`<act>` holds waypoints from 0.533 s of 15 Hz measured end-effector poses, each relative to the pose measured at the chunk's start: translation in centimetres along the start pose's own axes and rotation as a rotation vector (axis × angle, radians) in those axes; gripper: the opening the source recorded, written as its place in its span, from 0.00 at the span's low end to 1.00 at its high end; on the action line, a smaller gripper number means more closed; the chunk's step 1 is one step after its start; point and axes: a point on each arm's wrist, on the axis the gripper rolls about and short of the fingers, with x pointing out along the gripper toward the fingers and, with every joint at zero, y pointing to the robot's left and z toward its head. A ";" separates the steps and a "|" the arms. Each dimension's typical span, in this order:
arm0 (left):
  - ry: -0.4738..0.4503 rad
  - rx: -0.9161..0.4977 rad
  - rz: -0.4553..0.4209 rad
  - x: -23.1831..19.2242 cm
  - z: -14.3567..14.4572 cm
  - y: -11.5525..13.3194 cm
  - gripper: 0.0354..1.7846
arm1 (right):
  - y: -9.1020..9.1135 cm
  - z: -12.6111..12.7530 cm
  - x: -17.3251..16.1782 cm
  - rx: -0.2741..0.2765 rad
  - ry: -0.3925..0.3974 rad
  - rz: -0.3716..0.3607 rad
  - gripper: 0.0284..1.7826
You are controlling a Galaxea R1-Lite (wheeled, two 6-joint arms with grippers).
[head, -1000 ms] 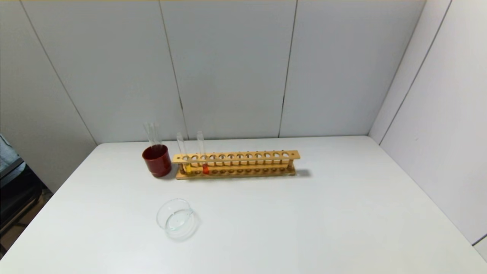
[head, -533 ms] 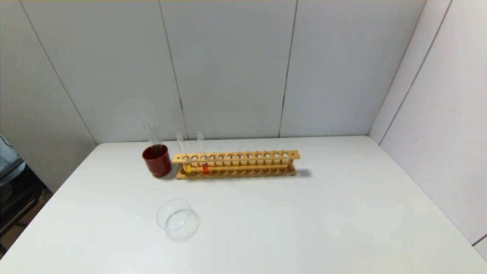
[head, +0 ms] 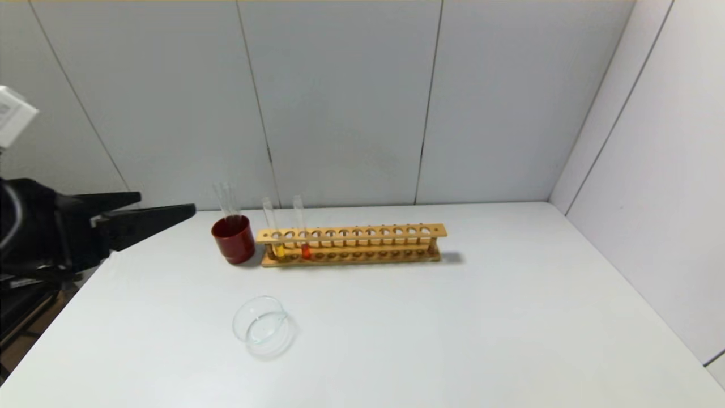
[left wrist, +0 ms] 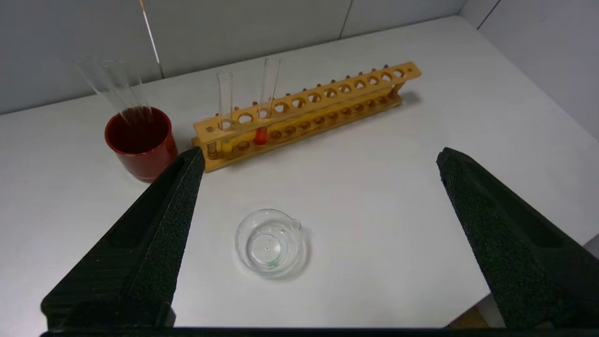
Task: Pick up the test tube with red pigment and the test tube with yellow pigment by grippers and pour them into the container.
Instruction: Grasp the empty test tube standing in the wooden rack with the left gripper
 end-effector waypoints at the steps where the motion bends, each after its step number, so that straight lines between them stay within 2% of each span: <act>1: 0.026 0.010 0.024 1.8 -0.3 0.4 0.98 | 0.0 0.0 0.0 0.000 0.000 0.000 0.98; 5: 0.075 0.107 0.154 8.3 -1.9 1.6 0.98 | 0.0 0.0 0.0 0.000 0.000 0.000 0.98; 8: 0.087 0.130 0.236 12.2 -3.5 2.0 0.98 | 0.0 0.0 0.0 0.000 0.000 0.000 0.98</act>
